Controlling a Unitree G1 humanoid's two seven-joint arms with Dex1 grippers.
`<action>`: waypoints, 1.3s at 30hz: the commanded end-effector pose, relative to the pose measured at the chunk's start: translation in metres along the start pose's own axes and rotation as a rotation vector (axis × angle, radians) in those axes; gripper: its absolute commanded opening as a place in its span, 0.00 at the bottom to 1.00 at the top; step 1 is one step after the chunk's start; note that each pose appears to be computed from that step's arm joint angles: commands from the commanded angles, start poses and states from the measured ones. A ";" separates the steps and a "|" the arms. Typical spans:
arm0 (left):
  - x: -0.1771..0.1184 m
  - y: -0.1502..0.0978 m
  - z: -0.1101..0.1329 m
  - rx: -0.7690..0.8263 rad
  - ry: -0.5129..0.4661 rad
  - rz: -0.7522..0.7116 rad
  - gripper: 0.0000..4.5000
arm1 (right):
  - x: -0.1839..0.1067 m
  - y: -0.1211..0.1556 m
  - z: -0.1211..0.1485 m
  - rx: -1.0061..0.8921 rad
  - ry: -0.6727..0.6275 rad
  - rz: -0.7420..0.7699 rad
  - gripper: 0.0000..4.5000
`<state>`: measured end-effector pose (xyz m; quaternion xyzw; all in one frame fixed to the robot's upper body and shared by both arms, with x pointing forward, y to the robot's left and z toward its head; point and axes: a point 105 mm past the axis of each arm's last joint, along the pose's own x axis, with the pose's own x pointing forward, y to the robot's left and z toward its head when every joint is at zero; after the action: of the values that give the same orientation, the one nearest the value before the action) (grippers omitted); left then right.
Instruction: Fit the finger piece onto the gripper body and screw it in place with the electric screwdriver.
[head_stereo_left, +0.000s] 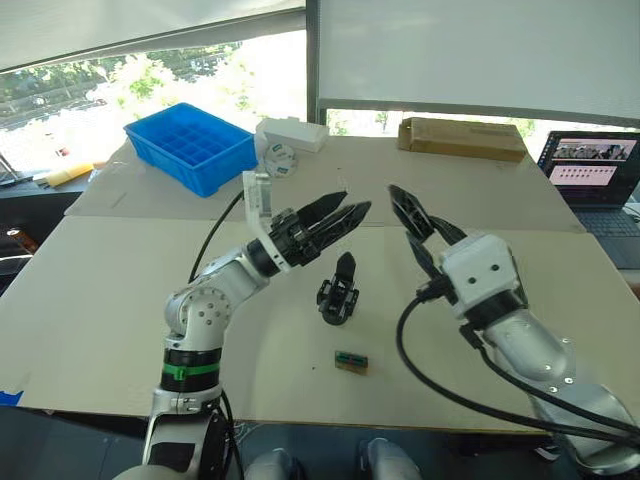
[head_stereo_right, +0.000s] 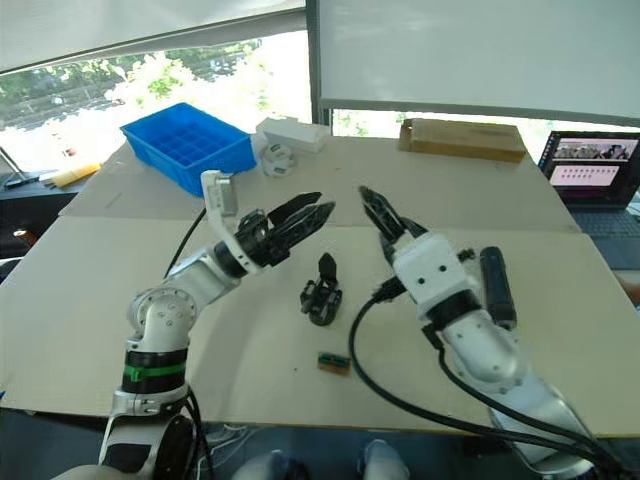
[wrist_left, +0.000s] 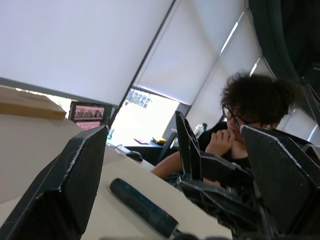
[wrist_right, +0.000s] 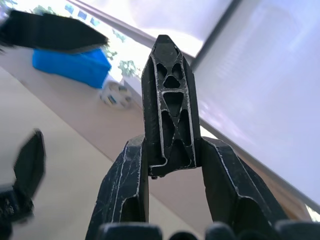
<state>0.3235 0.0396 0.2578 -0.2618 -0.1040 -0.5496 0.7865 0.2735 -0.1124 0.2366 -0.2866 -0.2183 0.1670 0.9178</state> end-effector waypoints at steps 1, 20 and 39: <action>0.011 0.005 -0.001 -0.015 -0.049 0.037 1.00 | 0.004 0.001 0.016 -0.040 -0.094 -0.008 0.24; 0.017 -0.011 -0.005 -0.088 -0.163 0.011 0.00 | 0.006 0.012 0.010 -0.015 -0.093 0.038 0.24; -0.012 -0.024 0.009 -0.143 0.178 -0.331 0.00 | -0.045 -0.006 0.011 0.557 0.192 0.689 1.00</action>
<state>0.3113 0.0496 0.2563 -0.2626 -0.0419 -0.6486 0.7131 0.2455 -0.1373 0.2292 -0.1484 0.0013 0.4356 0.8878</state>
